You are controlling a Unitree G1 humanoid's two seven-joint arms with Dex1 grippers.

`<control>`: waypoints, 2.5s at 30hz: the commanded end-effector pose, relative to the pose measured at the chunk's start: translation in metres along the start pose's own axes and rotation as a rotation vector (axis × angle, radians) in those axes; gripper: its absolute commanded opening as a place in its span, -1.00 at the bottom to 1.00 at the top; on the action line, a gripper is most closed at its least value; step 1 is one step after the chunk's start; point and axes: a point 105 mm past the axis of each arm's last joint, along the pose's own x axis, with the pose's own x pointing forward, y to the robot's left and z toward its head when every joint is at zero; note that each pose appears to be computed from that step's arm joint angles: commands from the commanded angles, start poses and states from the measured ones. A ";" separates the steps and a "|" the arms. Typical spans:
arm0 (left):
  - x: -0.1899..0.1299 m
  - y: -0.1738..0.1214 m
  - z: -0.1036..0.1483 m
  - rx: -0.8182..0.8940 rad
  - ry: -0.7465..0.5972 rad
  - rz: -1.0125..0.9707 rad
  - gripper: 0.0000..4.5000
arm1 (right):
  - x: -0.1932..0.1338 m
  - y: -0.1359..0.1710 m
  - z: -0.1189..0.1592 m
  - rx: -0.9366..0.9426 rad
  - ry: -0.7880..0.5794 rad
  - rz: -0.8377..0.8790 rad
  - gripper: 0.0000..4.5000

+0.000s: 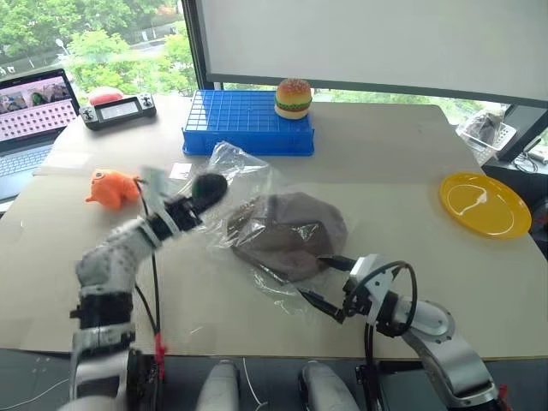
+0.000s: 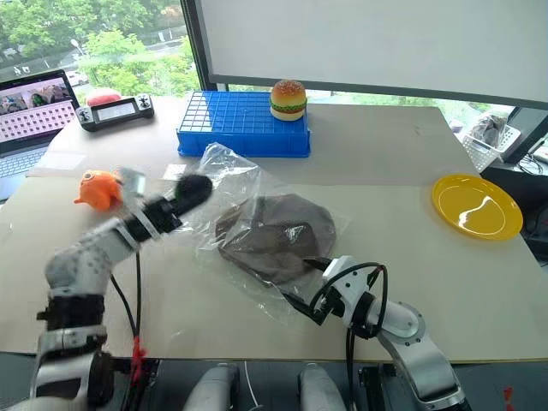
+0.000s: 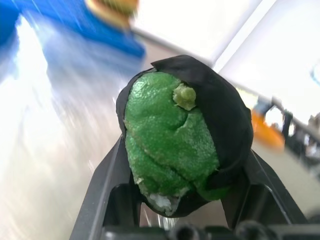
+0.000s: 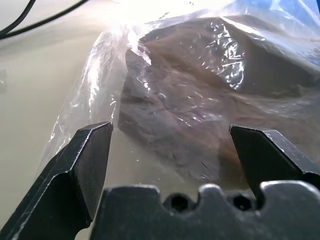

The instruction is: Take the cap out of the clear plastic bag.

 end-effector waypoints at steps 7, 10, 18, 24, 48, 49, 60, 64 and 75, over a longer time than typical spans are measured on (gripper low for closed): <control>-0.006 0.107 0.032 0.272 0.022 0.692 -0.32 | 0.000 0.004 0.021 -0.034 -0.060 0.014 1.00; -0.010 0.122 0.018 0.351 0.089 0.812 -0.10 | 0.001 0.005 0.024 -0.037 -0.064 0.013 1.00; 0.011 0.111 0.026 0.426 0.044 0.809 1.00 | -0.002 0.003 0.026 -0.041 -0.053 -0.009 1.00; 0.017 0.103 0.041 0.408 -0.024 0.765 1.00 | 0.000 0.000 0.030 -0.024 -0.067 -0.025 1.00; -0.059 -0.075 -0.004 0.394 0.270 -0.258 1.00 | 0.005 -0.029 0.105 0.165 -0.259 -0.028 1.00; -0.060 -0.078 -0.007 0.473 0.273 -0.237 1.00 | 0.004 -0.029 0.105 0.158 -0.249 -0.026 1.00; -0.081 -0.106 -0.057 0.674 0.361 -0.317 1.00 | 0.042 -0.057 0.107 0.173 -0.060 0.037 1.00; -0.067 -0.108 -0.057 0.669 0.328 -0.335 1.00 | 0.066 -0.062 0.081 0.231 0.137 0.129 1.00; -0.056 -0.110 -0.063 0.648 0.322 -0.358 1.00 | 0.082 -0.087 -0.029 0.172 0.544 0.170 1.00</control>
